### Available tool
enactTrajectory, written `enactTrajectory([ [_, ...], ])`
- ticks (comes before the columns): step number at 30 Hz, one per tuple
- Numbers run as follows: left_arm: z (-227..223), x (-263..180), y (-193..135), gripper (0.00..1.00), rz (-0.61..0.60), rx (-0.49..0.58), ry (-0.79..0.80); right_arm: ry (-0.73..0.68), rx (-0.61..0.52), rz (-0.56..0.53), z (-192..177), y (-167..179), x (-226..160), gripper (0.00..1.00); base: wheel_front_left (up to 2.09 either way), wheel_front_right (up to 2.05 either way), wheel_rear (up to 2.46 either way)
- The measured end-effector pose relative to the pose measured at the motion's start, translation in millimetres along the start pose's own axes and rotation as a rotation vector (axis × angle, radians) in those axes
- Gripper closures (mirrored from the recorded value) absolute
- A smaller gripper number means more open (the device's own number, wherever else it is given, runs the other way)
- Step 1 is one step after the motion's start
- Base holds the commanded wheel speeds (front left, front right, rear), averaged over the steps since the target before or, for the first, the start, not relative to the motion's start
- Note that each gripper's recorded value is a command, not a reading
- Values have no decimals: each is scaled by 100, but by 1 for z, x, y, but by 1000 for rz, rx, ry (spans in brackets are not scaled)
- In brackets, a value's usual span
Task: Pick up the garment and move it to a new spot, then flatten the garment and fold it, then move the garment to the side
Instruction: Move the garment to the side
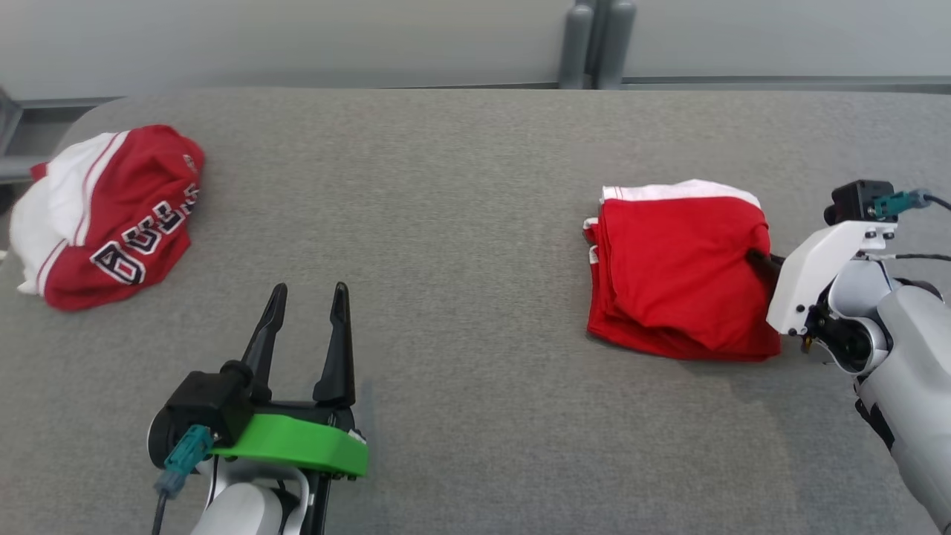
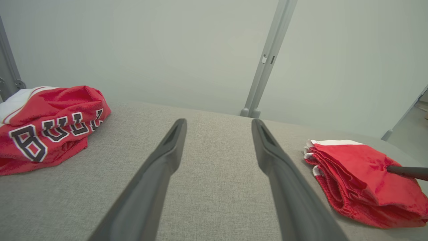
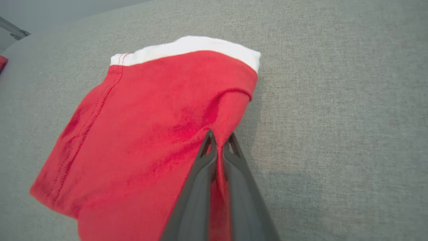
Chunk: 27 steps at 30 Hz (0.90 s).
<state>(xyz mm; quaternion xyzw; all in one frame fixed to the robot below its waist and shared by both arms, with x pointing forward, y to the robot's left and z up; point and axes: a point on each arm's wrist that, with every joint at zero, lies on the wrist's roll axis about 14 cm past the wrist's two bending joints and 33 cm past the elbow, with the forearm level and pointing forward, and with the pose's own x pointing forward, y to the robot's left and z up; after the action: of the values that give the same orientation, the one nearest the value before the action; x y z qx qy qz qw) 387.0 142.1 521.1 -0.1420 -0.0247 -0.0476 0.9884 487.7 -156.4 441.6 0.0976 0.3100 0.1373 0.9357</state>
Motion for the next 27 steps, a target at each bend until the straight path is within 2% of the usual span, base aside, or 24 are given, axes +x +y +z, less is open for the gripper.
enactTrajectory([
  [11, -27, 44, -87, 0, -276, -17, 63, -99, 44, -196, 18, -82, -55, 100, 0, 0, 0],
  [18, -49, 58, -133, 0, -417, -38, 116, -137, 75, -307, 21, -121, -84, 100, 0, 0, 0],
  [27, -78, 66, -158, 0, -495, -66, 184, -117, 65, -403, 10, -152, -89, 100, 0, 0, 0],
])
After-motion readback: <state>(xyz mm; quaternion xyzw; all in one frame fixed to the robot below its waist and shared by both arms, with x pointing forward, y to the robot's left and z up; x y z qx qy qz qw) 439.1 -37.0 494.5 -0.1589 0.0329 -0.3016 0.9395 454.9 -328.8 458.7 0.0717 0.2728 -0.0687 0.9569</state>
